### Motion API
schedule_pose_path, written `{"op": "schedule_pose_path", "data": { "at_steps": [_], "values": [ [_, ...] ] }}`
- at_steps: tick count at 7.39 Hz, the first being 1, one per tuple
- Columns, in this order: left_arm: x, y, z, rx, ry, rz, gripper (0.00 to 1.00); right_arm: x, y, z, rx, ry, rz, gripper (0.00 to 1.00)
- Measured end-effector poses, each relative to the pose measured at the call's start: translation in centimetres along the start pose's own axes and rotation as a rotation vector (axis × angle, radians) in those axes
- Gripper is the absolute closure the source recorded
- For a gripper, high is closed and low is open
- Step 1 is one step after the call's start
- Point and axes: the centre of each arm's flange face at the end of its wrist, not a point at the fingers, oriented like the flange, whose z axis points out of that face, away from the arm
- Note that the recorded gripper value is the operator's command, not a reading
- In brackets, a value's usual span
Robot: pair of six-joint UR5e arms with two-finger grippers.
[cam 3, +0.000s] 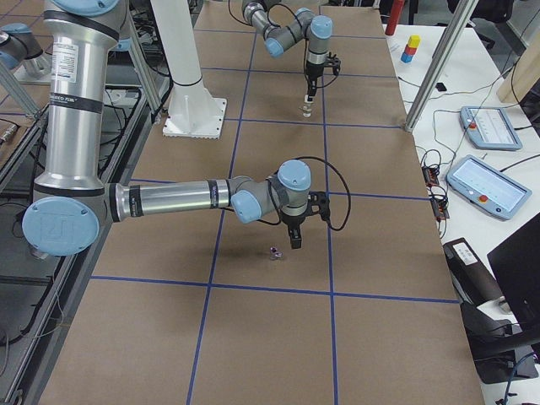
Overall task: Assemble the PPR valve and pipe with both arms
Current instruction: 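Carry the white valve with the left gripper toward the table center, then lower the white valve upright onto the table and open the left gripper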
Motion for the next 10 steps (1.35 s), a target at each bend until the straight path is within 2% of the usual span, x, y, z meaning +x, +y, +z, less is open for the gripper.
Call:
{"op": "schedule_pose_path", "data": {
  "at_steps": [10],
  "values": [
    [1.2, 0.4, 2.6, -0.018, -0.012, 0.010, 1.00, 0.0, 0.0, -0.1, 0.002, 0.000, 0.002, 0.00]
  ]
}}
